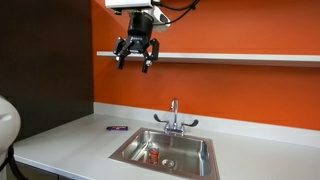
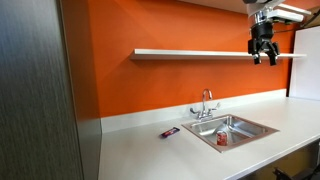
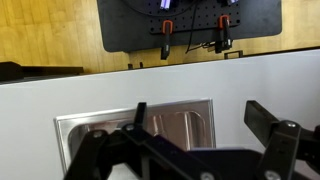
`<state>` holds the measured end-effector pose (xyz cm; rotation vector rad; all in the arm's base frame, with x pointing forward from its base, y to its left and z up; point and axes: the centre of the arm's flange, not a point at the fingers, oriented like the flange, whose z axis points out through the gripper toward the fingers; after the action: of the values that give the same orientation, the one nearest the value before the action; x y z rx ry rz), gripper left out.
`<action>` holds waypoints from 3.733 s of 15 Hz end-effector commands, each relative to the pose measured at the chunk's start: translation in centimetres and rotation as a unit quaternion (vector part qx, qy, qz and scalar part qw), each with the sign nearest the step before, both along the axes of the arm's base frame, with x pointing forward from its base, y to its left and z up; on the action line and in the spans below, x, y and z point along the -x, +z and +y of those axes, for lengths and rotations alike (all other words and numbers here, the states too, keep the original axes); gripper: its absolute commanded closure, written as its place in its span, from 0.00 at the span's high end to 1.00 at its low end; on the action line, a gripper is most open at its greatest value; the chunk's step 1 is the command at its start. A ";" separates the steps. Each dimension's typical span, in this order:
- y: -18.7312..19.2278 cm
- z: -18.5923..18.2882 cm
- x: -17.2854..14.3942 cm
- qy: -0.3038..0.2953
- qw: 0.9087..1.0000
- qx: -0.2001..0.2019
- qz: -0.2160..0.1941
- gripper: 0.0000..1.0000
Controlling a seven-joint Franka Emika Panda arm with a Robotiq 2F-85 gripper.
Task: Take the red can out of the sink and place it on the left side of the counter.
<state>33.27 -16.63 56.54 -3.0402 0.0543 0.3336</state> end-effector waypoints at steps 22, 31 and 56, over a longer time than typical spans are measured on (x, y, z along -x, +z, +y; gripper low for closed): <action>-12.0 3.4 -5.7 0.041 0.995 0.014 -0.090 1.00; -19.9 2.9 -9.1 0.043 0.996 0.023 -0.068 1.00; -34.6 -2.4 -18.1 0.019 0.999 0.008 -0.030 1.00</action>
<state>49.46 -18.21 23.27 -3.0810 0.0206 0.2792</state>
